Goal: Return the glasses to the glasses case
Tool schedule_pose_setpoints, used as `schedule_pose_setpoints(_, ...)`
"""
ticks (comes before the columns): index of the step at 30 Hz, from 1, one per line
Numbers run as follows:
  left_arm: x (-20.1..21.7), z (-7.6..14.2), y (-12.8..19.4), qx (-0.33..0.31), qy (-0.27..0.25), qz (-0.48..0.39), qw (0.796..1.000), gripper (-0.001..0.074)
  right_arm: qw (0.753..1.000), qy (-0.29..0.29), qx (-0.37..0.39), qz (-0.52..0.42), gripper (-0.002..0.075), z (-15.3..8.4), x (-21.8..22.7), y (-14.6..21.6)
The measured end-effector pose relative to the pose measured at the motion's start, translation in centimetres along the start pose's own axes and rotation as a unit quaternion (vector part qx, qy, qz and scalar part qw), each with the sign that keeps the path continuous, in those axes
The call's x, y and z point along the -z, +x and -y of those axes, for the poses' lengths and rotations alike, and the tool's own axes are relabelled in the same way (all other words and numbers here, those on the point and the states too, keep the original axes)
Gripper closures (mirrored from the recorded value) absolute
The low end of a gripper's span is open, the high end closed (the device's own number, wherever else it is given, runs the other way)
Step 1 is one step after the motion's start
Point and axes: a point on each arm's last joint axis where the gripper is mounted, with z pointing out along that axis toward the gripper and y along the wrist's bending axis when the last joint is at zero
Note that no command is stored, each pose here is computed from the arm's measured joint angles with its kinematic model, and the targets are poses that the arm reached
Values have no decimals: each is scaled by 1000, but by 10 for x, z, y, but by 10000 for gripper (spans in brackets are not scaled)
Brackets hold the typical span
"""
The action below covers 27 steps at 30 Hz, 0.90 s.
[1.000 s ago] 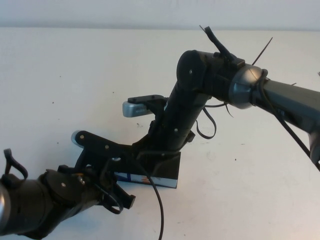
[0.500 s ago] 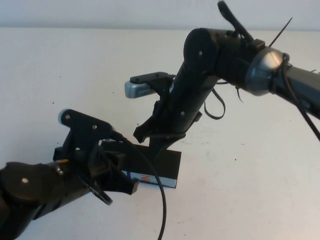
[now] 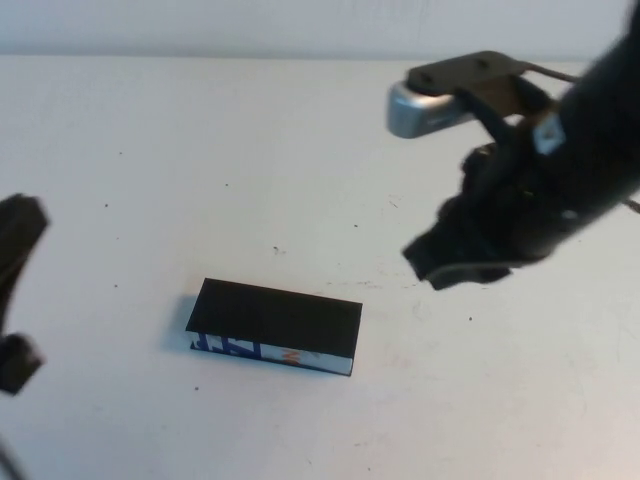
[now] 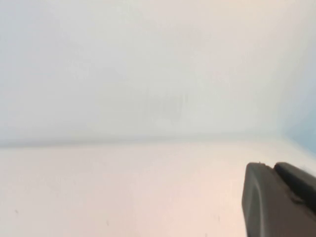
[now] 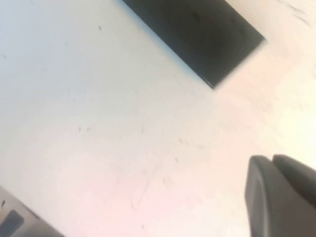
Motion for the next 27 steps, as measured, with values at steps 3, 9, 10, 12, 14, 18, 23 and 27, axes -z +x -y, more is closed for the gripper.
schedule_pose_setpoints(3,36,-16,3,52,-23,61,997,736,999,6,-2,49,737,-3,32,39)
schedule_pose_setpoints(9,77,-36,37,78,-40,123,988,736,989,2,0,146,737,-5,66,114)
schedule_pose_setpoints(10,79,-37,43,70,-42,126,989,736,987,1,-2,163,737,-4,69,126)
schedule_pose_setpoints(12,81,-39,53,60,-43,127,989,736,981,0,-2,195,737,-3,71,146)
schedule_pose_setpoints(14,80,-40,63,51,-45,117,991,736,971,-2,-1,240,737,-1,73,166)
schedule_pose_setpoints(18,73,-40,94,35,-43,72,996,736,936,-5,-1,352,737,6,64,203)
schedule_pose_setpoints(23,70,-42,111,32,-50,39,997,736,875,-3,-9,484,737,23,29,235)
schedule_pose_setpoints(27,70,-45,112,31,-64,35,997,736,851,5,-21,525,737,34,-2,248)
